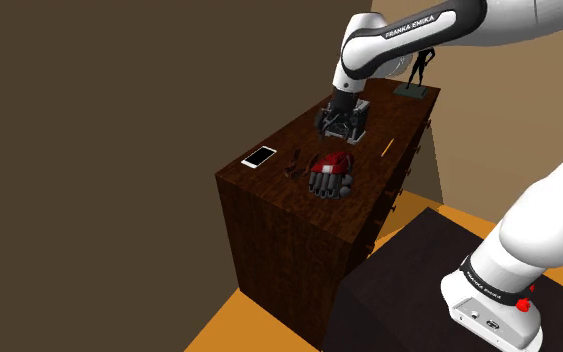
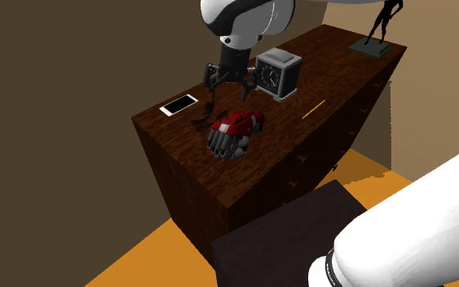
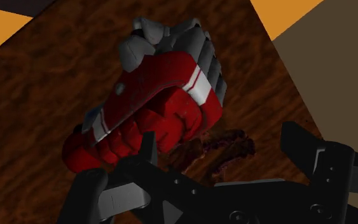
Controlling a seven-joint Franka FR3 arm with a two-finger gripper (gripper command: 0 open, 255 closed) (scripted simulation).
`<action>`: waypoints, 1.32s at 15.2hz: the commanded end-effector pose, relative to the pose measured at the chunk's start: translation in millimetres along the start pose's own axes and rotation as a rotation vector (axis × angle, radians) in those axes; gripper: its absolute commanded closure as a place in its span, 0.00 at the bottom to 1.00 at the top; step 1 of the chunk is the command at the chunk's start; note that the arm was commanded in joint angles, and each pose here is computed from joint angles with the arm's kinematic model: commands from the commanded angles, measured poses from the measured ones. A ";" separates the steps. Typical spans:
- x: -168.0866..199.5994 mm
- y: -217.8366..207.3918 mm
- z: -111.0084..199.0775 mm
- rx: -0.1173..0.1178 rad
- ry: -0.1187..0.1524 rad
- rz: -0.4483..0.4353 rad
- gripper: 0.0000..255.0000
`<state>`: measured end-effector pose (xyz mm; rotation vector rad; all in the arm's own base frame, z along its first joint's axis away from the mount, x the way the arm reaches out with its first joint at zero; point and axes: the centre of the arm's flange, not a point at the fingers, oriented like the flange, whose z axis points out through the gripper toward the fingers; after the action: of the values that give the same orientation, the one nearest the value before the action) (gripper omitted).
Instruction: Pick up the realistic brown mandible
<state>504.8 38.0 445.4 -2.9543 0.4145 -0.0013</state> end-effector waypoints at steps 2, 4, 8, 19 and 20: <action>33.0 -5.7 26.8 0.023 -0.005 0.034 0.00; 53.9 -9.0 42.6 0.037 -0.009 0.057 0.00; 95.8 -15.0 74.2 0.067 -0.016 0.101 0.00; 159.1 -18.1 147.9 0.111 -0.028 0.168 0.00; 159.2 -17.3 153.1 0.111 -0.028 0.168 0.00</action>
<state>666.8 35.4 298.2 -2.7985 0.6361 0.0358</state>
